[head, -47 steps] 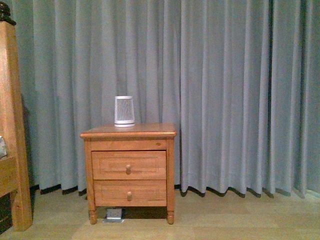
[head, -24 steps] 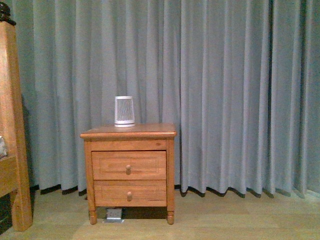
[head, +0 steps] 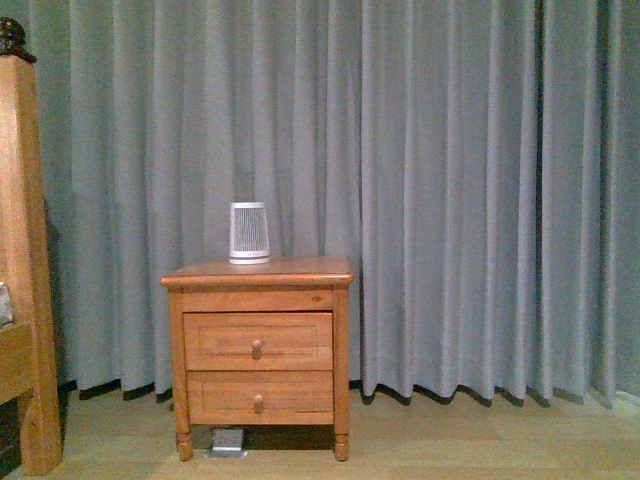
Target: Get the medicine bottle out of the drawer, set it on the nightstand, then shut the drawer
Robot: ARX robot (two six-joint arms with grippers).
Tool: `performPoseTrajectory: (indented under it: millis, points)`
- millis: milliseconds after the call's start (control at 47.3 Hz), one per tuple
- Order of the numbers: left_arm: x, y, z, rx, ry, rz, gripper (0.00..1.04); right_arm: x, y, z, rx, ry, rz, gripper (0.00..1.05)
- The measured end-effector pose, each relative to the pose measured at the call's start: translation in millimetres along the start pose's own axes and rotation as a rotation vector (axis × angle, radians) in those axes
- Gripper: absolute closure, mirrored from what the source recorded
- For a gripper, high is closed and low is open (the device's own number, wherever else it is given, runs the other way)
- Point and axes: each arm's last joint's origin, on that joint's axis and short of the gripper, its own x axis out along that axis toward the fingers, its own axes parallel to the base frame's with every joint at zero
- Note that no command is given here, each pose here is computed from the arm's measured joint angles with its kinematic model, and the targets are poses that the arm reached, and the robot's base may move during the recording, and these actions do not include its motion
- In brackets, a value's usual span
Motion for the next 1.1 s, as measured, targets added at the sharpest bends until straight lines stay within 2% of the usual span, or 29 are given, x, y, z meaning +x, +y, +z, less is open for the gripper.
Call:
performPoseTrajectory:
  millis: [1099]
  points:
    - [0.0, 0.0, 0.0, 0.000, 0.000, 0.000, 0.07, 0.0, 0.0, 0.0, 0.000, 0.000, 0.000, 0.07]
